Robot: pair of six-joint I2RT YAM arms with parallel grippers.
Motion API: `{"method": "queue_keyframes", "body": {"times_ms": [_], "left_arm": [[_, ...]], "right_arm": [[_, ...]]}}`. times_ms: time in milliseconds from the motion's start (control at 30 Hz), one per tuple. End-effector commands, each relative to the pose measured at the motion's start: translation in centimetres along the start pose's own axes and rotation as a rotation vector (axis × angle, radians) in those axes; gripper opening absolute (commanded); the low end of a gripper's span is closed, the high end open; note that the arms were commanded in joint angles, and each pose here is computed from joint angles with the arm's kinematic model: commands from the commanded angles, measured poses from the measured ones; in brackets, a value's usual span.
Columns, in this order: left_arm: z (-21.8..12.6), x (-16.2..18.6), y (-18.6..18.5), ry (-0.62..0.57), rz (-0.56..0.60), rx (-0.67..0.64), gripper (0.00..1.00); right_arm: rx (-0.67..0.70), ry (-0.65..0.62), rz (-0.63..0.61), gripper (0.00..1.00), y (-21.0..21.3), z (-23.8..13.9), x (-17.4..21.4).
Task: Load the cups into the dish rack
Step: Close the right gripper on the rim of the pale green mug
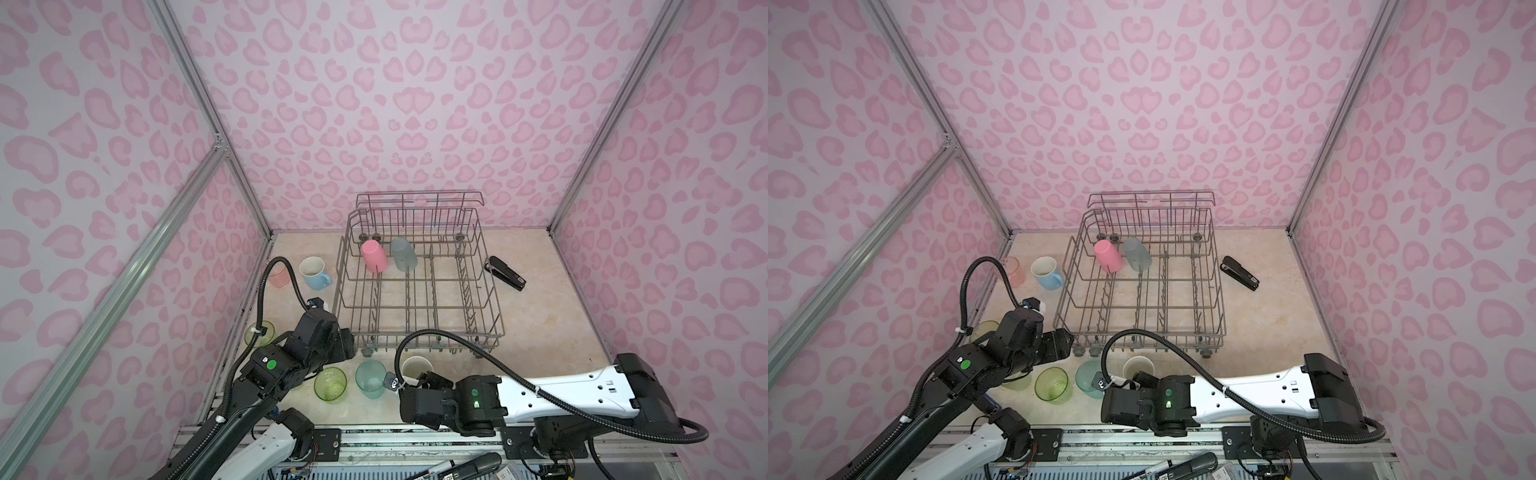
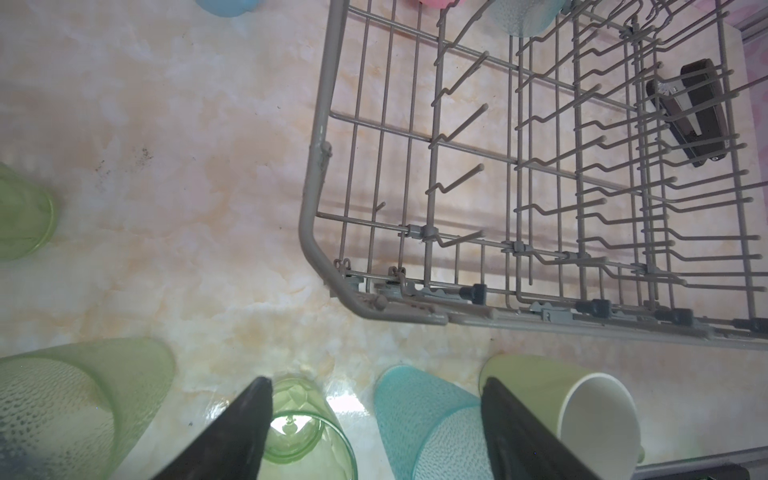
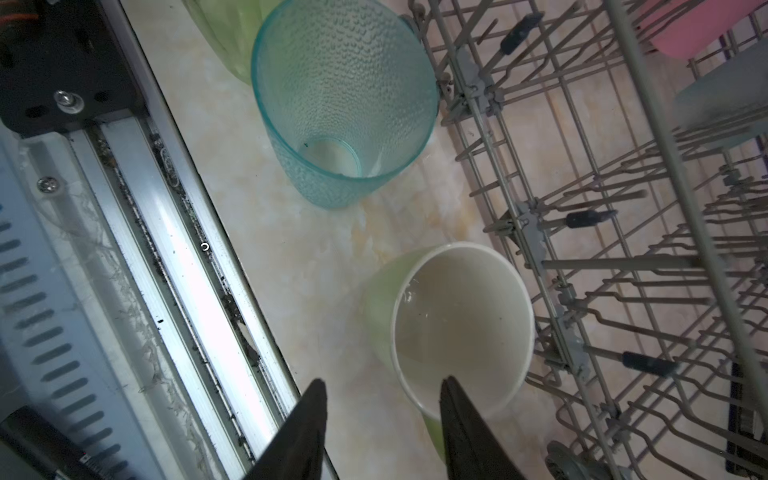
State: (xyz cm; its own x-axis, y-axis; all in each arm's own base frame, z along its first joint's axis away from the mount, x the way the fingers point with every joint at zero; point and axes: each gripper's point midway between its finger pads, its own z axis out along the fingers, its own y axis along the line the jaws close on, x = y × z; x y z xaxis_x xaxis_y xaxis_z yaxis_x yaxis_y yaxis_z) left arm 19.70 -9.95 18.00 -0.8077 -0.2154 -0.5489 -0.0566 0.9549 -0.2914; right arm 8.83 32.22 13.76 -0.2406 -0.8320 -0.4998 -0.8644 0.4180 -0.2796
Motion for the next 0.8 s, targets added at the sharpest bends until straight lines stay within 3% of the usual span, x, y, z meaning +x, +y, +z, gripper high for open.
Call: {"method": "queue_keyframes", "body": {"times_ms": [0, 300, 767], "left_arm": [[0.2, 0.3, 0.4, 0.004, 0.016, -0.012, 0.81], [0.3, 0.2, 0.2, 0.001, 0.040, -0.003, 0.82], [0.8, -0.1, -0.9, 0.001, 0.061, 0.037, 0.82]], "right_arm": [[-0.068, 0.023, -0.029, 0.47, 0.6, 0.4, 0.5], [-0.141, 0.044, -0.041, 0.51, 0.1, 0.6, 0.6], [-0.188, 0.114, -0.053, 0.45, 0.2, 2.7, 1.0]]}}
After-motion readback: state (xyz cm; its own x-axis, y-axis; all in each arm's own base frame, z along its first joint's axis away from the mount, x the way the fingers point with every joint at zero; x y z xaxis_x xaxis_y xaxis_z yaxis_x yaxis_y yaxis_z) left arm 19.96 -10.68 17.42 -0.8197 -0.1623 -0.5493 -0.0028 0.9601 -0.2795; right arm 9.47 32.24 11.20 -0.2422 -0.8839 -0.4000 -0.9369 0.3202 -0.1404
